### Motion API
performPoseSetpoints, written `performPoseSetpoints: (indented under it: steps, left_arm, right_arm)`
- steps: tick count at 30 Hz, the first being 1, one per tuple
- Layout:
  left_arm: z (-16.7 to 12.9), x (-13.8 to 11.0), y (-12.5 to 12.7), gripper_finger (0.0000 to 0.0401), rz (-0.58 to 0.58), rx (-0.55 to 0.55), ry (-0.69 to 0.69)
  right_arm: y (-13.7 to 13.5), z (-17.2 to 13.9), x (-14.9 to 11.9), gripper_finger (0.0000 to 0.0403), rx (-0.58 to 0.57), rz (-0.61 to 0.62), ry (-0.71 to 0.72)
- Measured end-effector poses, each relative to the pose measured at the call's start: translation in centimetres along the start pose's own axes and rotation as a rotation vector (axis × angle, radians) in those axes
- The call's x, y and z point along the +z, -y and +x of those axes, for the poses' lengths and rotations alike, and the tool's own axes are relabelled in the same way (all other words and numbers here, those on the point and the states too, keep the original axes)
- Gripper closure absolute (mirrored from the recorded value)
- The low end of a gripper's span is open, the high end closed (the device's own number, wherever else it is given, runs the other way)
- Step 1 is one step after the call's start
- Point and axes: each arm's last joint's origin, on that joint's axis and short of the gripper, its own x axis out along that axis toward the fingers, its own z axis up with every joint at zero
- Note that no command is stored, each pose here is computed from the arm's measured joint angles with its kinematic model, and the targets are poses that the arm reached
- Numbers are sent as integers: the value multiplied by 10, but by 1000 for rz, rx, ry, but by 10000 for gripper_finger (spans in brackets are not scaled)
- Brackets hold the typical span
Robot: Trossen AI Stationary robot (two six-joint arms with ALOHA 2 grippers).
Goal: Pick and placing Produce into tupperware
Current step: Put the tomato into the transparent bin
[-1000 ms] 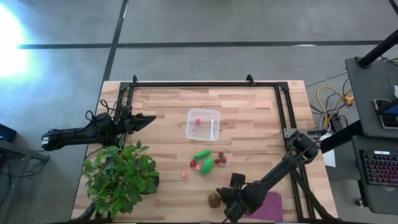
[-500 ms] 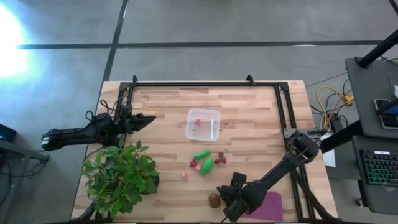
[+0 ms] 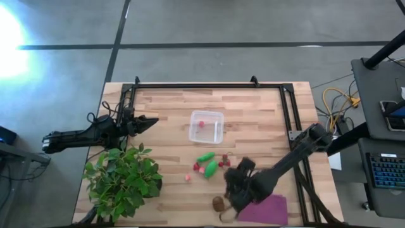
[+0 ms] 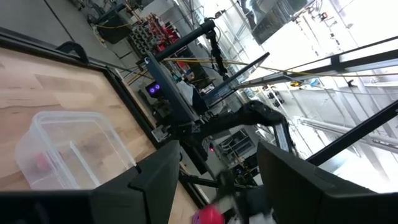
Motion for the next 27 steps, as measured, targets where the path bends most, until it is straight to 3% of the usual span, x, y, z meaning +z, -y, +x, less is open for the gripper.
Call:
performPoseSetpoints:
  steps: [6, 10, 14, 19, 27]
  left_arm:
    - [0, 0, 0, 200, 0, 0, 0]
    - [0, 0, 0, 200, 0, 0, 0]
    - [0, 0, 0, 200, 0, 0, -1]
    - [0, 0, 0, 200, 0, -2, 0]
    - [0, 0, 0, 200, 0, 0, 0]
  right_arm:
    - [74, 14, 75, 145, -19, 214, -61]
    - [119, 38, 120, 143, 10, 249, -61]
    - [153, 79, 145, 143, 94, 258, -165]
    - [160, 122, 148, 144, 94, 184, -252]
    - [141, 147, 146, 134, 93, 49, -291]
